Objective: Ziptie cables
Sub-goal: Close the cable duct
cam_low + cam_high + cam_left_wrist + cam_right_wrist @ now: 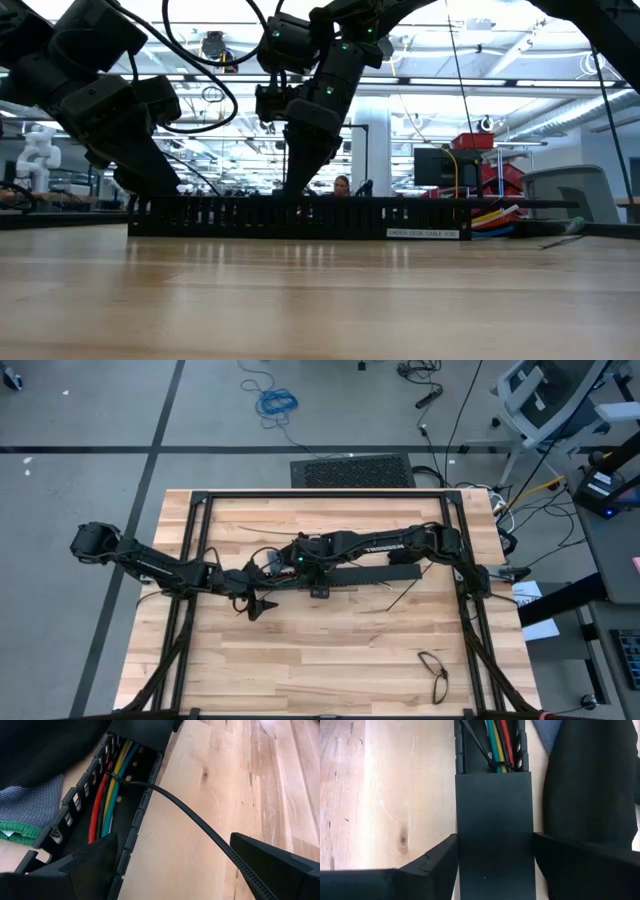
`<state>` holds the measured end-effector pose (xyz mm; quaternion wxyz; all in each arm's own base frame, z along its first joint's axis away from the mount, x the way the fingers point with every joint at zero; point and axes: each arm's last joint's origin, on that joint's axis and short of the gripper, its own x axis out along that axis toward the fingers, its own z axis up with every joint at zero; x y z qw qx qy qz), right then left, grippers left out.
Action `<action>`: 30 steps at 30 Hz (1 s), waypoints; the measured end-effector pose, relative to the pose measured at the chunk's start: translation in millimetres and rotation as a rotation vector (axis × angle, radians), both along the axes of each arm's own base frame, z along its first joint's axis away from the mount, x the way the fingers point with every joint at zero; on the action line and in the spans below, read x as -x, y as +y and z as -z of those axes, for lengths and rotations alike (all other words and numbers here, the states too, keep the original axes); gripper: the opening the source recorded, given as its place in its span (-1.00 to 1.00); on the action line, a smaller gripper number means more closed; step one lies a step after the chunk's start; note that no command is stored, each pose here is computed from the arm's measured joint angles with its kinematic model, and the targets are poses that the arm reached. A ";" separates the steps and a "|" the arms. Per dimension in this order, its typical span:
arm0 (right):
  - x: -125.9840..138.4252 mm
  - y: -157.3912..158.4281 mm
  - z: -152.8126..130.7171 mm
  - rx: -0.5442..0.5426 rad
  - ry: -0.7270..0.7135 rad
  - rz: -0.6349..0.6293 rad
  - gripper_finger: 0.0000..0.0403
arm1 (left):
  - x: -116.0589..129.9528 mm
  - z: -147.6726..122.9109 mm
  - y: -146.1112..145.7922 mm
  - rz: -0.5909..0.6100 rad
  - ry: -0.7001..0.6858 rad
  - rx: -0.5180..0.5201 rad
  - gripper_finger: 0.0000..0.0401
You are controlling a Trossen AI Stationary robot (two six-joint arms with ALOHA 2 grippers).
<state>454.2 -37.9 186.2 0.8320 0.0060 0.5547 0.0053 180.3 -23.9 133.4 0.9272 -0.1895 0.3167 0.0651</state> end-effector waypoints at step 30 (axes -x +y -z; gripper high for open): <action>-0.3 0.3 -1.3 -0.005 -0.006 -0.017 0.05 | 1.4 1.7 0.0 -0.017 0.024 0.031 0.89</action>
